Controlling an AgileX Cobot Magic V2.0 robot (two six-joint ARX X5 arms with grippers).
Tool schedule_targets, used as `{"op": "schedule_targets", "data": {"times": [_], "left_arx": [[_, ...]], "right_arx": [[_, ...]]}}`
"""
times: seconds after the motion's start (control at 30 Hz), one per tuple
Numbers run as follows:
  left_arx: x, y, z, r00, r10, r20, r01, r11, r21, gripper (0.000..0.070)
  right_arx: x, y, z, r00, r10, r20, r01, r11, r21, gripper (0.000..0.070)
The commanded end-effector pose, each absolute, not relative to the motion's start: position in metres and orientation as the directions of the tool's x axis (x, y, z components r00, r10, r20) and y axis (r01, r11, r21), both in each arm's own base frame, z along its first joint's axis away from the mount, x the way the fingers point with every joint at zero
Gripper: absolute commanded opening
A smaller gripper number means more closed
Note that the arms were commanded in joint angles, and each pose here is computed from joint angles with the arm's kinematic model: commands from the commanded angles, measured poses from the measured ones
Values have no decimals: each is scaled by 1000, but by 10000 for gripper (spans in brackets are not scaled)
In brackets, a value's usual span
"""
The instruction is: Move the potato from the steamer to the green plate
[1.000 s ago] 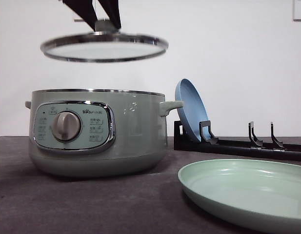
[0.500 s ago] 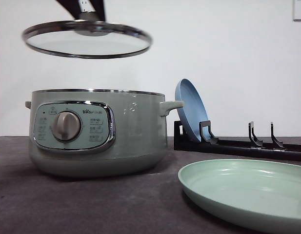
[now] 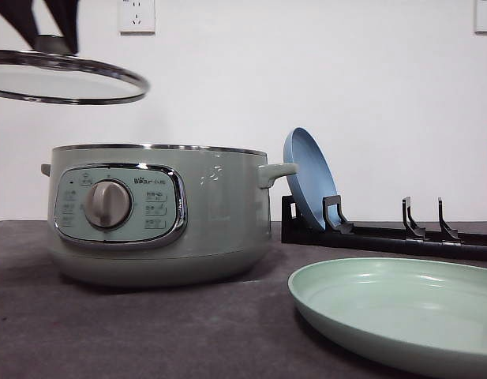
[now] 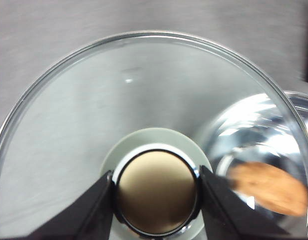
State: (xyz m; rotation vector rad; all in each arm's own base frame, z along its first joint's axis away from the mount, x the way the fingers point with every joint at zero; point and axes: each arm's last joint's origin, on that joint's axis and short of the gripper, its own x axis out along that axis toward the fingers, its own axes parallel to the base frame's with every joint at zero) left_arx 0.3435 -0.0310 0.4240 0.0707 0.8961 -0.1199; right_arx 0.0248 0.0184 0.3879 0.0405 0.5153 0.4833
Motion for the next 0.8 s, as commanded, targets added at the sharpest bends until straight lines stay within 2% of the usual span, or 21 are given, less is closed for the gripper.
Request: {"op": "schedule_targets", "data": {"times": [0.0,0.2,0.47,0.63,0.77], "left_arx": [[337,-25,443,687,-66,-724,116,993,19,0],[338,-7,443,687,-31,-726,64,998,18,0],[338,-3,443,687,-23,-726,52,999,18,0],[338,-3,443,687,-23,-726,52,999,18,0],[338,-3,443,687,-23,-726,52,999,17,0]], "right_arx": [[25,19,391,762,463,-454,-435,884,171,543],[26,19,391,773,448,-449,-420,892,167,543],[27,23,391,765,451,-459,-402,892,208,542],[35,41,394,733,488,-474,-437,872,221,542],[45,61,395,718,497,-487,-466,863,193,541]]}}
